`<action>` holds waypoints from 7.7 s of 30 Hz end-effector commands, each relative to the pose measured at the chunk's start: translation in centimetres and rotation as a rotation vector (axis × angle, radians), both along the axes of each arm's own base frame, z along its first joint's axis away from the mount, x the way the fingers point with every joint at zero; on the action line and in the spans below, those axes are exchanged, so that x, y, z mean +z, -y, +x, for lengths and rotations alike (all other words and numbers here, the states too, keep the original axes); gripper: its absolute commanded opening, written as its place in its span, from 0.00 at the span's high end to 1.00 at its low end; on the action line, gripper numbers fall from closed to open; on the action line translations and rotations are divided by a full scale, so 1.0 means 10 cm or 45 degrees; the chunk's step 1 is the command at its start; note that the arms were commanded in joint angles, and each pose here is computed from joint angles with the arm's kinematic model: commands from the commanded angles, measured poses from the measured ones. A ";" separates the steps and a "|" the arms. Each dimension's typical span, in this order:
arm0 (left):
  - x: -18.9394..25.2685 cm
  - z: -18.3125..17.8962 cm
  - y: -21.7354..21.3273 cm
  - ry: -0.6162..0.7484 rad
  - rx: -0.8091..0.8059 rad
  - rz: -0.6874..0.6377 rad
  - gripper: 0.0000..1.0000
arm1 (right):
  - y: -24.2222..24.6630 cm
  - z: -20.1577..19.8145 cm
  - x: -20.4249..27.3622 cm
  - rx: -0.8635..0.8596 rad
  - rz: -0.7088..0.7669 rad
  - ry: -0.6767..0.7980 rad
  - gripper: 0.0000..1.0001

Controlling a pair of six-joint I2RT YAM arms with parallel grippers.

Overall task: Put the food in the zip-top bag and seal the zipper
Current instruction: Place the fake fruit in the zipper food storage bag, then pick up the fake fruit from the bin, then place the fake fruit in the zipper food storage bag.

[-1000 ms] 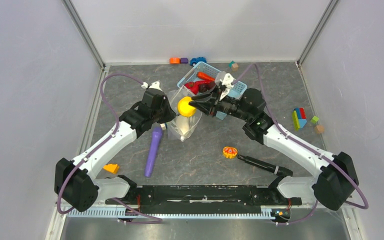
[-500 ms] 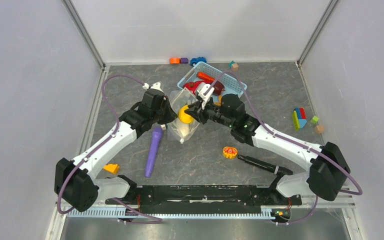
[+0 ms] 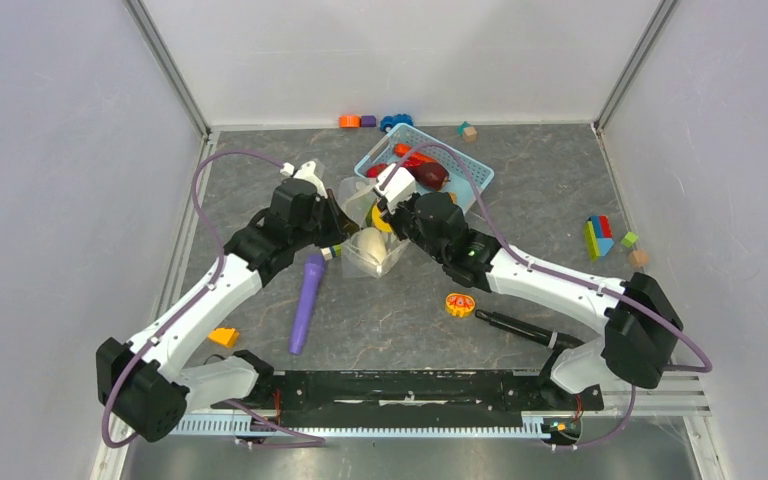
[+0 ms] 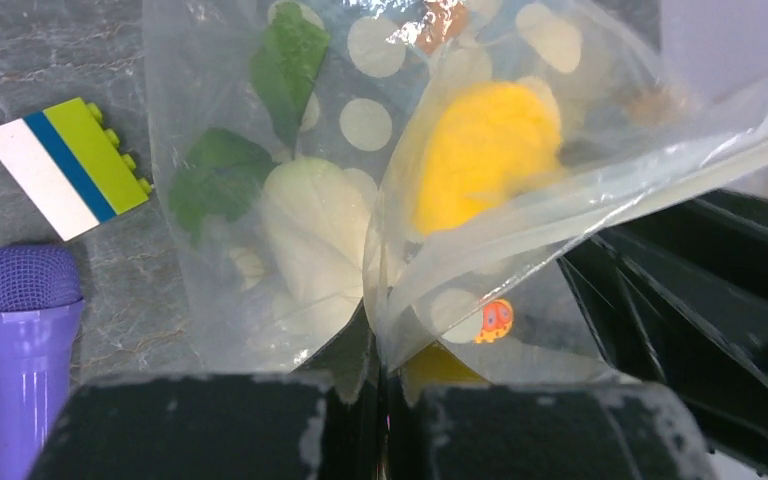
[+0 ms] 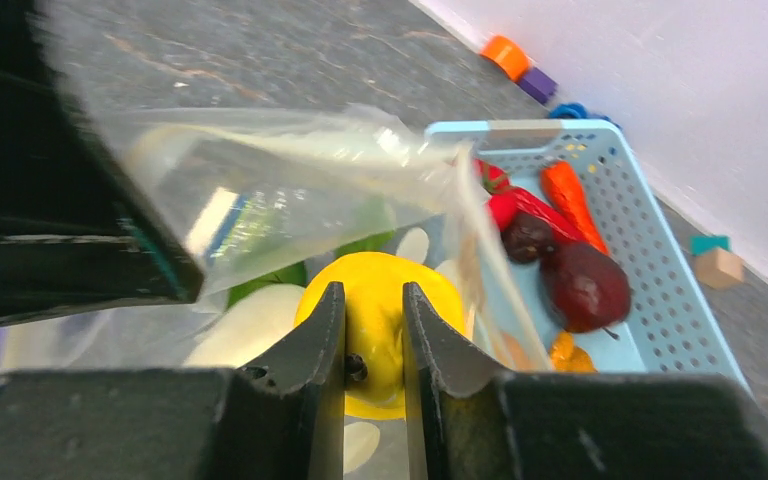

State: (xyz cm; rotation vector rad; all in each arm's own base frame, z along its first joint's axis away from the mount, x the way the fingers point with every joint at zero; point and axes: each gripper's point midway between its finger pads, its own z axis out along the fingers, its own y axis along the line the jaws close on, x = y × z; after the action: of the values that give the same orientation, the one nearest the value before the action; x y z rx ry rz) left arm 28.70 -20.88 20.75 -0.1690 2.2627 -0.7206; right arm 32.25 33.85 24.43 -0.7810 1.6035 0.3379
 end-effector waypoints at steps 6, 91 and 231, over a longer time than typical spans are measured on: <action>0.34 0.02 -0.02 0.168 0.012 -0.093 0.98 | 0.36 0.28 0.14 -0.345 -0.070 0.059 0.96; -0.14 0.07 -0.05 0.027 0.095 -0.047 0.98 | 1.21 1.39 0.35 -0.230 0.525 -0.278 0.02; 0.28 -0.03 -0.22 0.127 0.195 -0.127 0.98 | 0.54 0.89 0.98 0.117 0.523 -0.177 0.02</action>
State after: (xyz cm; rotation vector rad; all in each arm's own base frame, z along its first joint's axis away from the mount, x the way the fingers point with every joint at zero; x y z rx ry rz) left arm 27.86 -18.53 20.55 -0.3273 2.1766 -0.6952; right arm 37.41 29.59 32.65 -0.6951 1.5365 0.7048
